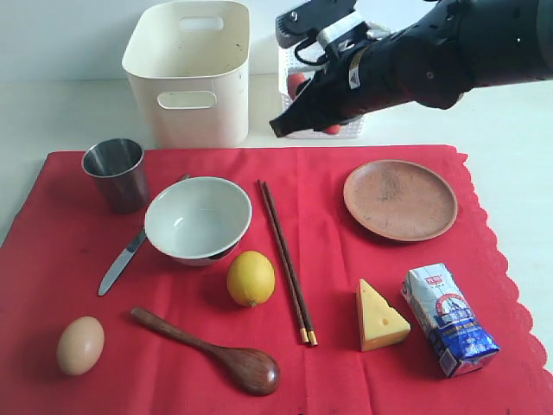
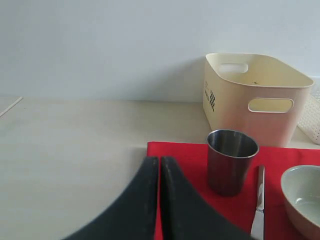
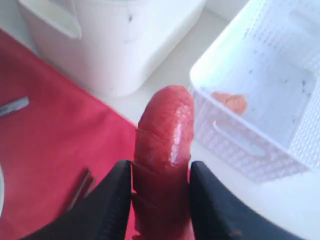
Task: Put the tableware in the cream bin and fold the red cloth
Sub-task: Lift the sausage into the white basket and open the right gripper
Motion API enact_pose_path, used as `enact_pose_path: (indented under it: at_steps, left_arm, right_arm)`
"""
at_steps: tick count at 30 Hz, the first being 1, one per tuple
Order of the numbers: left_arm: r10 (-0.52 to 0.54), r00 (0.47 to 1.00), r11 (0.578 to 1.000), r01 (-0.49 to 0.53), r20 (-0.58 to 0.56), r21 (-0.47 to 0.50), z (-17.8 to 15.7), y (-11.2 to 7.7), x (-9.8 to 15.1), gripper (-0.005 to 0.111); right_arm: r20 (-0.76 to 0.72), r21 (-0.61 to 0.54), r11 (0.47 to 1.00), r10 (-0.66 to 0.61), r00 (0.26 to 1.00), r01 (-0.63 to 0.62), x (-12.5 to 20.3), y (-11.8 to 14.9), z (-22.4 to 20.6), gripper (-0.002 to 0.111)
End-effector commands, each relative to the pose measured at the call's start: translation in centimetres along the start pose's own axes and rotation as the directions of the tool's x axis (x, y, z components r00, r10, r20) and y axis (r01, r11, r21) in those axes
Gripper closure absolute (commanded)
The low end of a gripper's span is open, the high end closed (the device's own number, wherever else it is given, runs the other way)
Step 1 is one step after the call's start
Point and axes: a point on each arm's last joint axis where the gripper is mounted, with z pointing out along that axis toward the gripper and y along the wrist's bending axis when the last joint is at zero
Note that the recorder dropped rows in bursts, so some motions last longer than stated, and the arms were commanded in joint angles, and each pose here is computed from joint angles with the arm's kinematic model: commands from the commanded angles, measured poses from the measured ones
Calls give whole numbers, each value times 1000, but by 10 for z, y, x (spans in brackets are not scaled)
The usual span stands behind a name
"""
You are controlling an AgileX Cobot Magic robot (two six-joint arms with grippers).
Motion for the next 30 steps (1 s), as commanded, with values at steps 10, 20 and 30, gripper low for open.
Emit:
enact_pose_path:
  at_steps: [10, 20, 30]
  left_arm:
    - [-6, 1000, 1000, 6, 7, -1, -1, 0, 0, 103]
    - [-6, 1000, 1000, 6, 7, -1, -1, 0, 0, 103]
    - [-6, 1000, 1000, 6, 7, -1, -1, 0, 0, 103]
  right_arm:
    - [403, -7, 986, 157, 902, -168, -10, -50, 47, 108]
    - [537, 130, 839, 388, 749, -528, 22, -87, 76, 108]
    - [450, 107, 900, 335, 828, -423, 16, -79, 89, 108]
